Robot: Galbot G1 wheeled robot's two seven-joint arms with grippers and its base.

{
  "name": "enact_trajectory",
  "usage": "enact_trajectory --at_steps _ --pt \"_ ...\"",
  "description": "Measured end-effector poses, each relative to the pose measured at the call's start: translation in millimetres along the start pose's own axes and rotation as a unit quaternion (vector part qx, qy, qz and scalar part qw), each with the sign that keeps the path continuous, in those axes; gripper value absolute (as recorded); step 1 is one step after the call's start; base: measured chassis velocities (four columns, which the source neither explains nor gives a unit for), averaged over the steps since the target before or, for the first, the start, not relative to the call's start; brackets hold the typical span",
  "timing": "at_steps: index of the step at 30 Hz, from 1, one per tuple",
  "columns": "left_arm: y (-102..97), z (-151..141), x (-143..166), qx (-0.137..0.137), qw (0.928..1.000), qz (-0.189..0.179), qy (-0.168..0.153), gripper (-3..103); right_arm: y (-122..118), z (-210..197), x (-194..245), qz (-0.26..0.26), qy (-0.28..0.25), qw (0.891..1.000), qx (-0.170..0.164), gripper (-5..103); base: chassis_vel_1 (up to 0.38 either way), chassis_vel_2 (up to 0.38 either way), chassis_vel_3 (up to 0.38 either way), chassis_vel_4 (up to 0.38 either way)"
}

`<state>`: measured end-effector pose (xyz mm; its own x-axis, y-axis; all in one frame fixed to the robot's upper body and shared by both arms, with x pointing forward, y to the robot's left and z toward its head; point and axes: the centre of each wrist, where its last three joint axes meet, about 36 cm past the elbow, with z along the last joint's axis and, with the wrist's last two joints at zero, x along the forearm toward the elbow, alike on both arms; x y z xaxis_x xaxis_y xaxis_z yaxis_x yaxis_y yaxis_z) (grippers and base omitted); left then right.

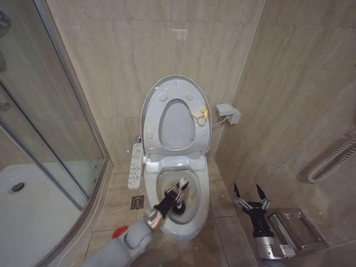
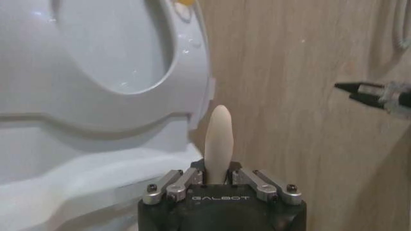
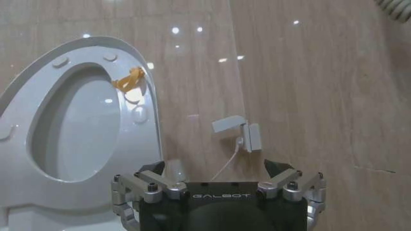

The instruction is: Open the toilet lid, clean the toilet bowl with a toilet brush, close the toilet lid, and flush.

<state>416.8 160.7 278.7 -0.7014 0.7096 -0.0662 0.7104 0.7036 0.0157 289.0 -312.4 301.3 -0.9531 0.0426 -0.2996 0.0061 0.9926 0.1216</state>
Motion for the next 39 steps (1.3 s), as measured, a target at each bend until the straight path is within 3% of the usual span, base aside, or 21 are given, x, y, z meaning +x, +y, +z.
enact_trajectory --at_steps 5,8,11,15,20,22,28,34,37,39 --pt "27.9 10 7 -0.017 0.999 -0.036 0.023 20 1 1 1 -0.004 0.001 1.0 0.001 100 0.0 0.0 0.0 0.0" --pt "30.8 13 -3 -0.01 0.9986 -0.048 0.02 20 1 1 3 -0.004 0.002 1.0 0.001 100 0.0 0.0 0.0 0.0" --pt "24.5 12 -20 0.007 0.9987 -0.049 0.009 20 1 -1 4 -0.006 0.002 1.0 0.002 100 0.0 0.0 0.0 0.0" --pt "3.7 7 -70 0.043 0.9982 -0.018 -0.037 20 -1 -4 5 -0.006 0.0 1.0 0.005 100 0.0 0.0 0.0 0.0" --pt "0.2 11 -100 0.044 0.9977 -0.008 -0.052 20 0 -4 7 -0.005 0.001 1.0 0.004 100 0.0 0.0 0.0 0.0" --pt "0.1 12 -127 0.042 0.9972 -0.006 -0.061 20 2 -4 7 -0.004 0.001 1.0 0.003 100 0.0 0.0 0.0 0.0" --pt "-6.8 -7 -175 0.046 0.9939 0.023 -0.097 20 2 -6 8 0.0 -0.002 1.0 0.003 100 0.0 0.0 0.0 0.0" --pt "-1.5 8 -170 0.034 0.9966 0.025 -0.07 20 2 -5 9 0.002 -0.002 1.0 0.003 100 0.0 0.0 0.0 0.0" --pt "-0.9 17 -155 0.025 0.9993 0.01 -0.024 20 4 -4 10 0.004 -0.001 1.0 0.003 100 0.0 0.0 0.0 0.0" --pt "-1.8 13 -156 0.024 0.9994 0.01 -0.021 20 5 -3 10 0.004 0.0 1.0 0.004 100 0.0 0.0 0.0 0.0"
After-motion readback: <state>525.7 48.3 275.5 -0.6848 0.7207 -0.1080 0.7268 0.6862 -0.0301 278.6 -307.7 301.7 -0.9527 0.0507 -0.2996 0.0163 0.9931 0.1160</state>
